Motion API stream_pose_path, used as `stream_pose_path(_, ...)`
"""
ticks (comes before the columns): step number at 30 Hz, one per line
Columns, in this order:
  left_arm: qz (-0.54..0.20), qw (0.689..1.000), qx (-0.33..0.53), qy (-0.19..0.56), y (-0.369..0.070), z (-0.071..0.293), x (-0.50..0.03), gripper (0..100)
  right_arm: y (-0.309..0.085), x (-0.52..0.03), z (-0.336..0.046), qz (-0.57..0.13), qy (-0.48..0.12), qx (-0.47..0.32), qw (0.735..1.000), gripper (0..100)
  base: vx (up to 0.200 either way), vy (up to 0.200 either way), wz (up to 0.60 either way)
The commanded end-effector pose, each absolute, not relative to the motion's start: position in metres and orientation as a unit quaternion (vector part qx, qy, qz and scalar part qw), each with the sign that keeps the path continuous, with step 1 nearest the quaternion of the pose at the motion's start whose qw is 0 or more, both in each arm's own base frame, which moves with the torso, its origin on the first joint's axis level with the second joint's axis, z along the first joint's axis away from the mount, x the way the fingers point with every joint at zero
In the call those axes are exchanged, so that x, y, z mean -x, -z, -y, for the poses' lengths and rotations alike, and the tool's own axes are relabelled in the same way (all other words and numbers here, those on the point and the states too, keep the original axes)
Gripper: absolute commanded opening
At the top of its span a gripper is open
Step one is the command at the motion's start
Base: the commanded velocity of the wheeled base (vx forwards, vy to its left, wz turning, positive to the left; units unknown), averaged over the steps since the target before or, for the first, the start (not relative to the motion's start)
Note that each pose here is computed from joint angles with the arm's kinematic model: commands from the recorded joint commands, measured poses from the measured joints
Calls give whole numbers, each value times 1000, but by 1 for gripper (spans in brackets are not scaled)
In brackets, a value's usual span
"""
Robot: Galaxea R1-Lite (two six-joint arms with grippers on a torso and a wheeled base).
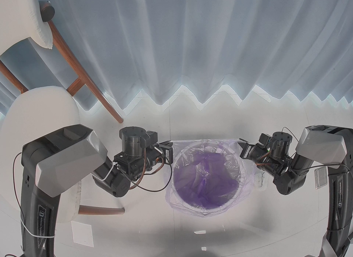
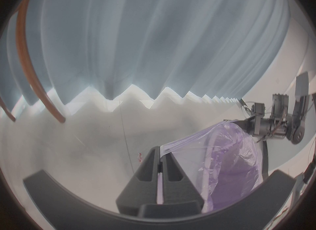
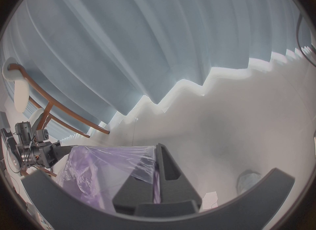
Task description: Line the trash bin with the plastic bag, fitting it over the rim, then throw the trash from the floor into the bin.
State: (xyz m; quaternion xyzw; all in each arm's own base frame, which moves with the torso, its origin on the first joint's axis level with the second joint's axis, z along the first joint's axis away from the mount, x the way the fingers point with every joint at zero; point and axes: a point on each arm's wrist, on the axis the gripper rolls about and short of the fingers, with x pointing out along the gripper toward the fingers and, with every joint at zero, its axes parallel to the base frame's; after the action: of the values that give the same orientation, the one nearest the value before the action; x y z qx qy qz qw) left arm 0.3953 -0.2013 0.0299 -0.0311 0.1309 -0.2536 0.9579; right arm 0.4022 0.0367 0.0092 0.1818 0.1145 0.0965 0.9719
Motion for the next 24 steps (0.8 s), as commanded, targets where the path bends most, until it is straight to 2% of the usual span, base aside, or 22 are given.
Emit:
stream_pose_path(1, -154, 958, 63, 235, -15, 192, -401, 0, 1, -402, -37, -129, -88, -208, 966, 0, 0, 0, 0)
stream_pose_path(5, -166, 955, 98, 227, -13, 190, -402, 0, 6, -402, -37, -138, -81, -245, 956, 0, 0, 0, 0)
stream_pose_path(6, -174, 950, 131, 223, -13, 190, -402, 0, 9, -402, -36, -141, -71, -263, 952, 0, 0, 0, 0)
stream_pose_path(13, -195, 934, 224, 200, -8, 188, -403, 0, 13, -401, -34, -148, -60, -292, 943, 0, 0, 0, 0)
stream_pose_path(24, -201, 934, 227, 188, 6, 194, -398, 0, 25, -391, -30, -171, -45, -316, 932, 0, 0, 0, 0)
